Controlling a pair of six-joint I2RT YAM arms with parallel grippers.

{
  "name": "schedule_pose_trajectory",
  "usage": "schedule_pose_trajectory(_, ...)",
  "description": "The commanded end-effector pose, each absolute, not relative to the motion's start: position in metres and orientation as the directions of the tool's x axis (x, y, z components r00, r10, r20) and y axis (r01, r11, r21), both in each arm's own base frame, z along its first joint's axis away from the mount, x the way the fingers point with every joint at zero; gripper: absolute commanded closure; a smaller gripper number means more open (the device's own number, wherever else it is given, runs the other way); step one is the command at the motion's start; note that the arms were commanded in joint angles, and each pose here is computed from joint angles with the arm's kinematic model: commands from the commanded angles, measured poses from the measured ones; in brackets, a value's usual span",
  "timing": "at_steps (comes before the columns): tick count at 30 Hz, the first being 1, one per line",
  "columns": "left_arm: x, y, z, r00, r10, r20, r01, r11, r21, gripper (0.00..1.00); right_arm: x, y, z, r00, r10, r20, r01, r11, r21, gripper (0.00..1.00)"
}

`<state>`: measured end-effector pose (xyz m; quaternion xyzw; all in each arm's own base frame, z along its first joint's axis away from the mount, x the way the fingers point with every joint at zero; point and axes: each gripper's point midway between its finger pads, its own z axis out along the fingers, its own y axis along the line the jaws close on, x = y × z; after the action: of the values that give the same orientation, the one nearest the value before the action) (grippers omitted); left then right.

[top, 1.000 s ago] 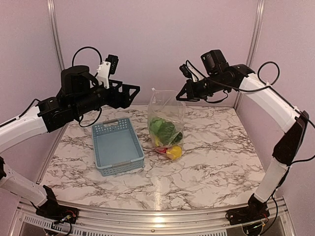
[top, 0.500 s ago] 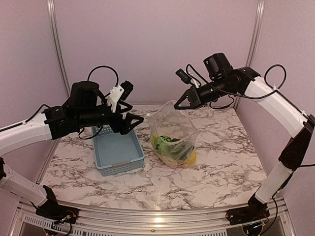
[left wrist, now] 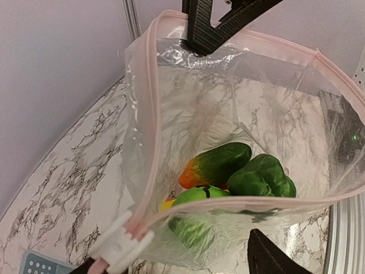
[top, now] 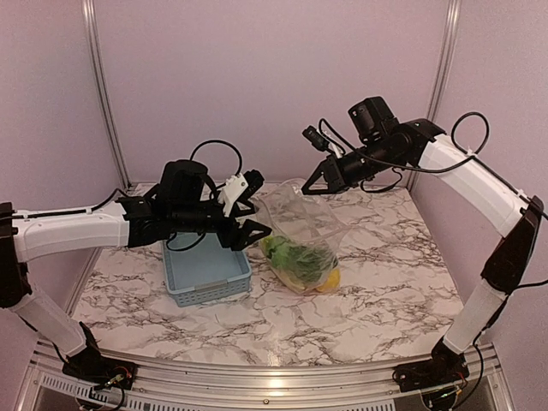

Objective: Place the food in the zip-top bag and seal the zipper
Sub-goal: Pass from the right arm to the left

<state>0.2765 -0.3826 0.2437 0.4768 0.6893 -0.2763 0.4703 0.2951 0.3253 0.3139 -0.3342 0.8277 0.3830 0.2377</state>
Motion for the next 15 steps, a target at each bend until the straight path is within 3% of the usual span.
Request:
schedule_pose_trajectory(1,0.304,-0.379,0.262,-0.048,0.281,-0.958,0.864,0.492,0.101,0.28,0.301,0.327,0.313,-0.656,-0.38,-0.652,-0.738,0.503,0.449,1.0)
schedule_pose_trajectory(5,0.308,-0.385,0.269,-0.038,0.239,-0.97,0.885,0.458,0.078,0.4,0.311,0.328,0.311,-0.67,-0.372,-0.643,-0.72,0.537,0.439,0.97)
schedule_pose_trajectory(10,0.304,-0.397,0.265,-0.067,0.219,-0.974,0.916,0.4,0.027,0.66,0.318,0.331,0.312,-0.695,-0.362,-0.622,-0.696,0.557,0.454,0.92)
schedule_pose_trajectory(15,0.304,-0.402,0.268,-0.107,0.17,-0.98,0.922,0.386,-0.034,0.78,0.325,0.322,0.318,-0.713,-0.342,-0.612,-0.659,0.625,0.418,0.83)
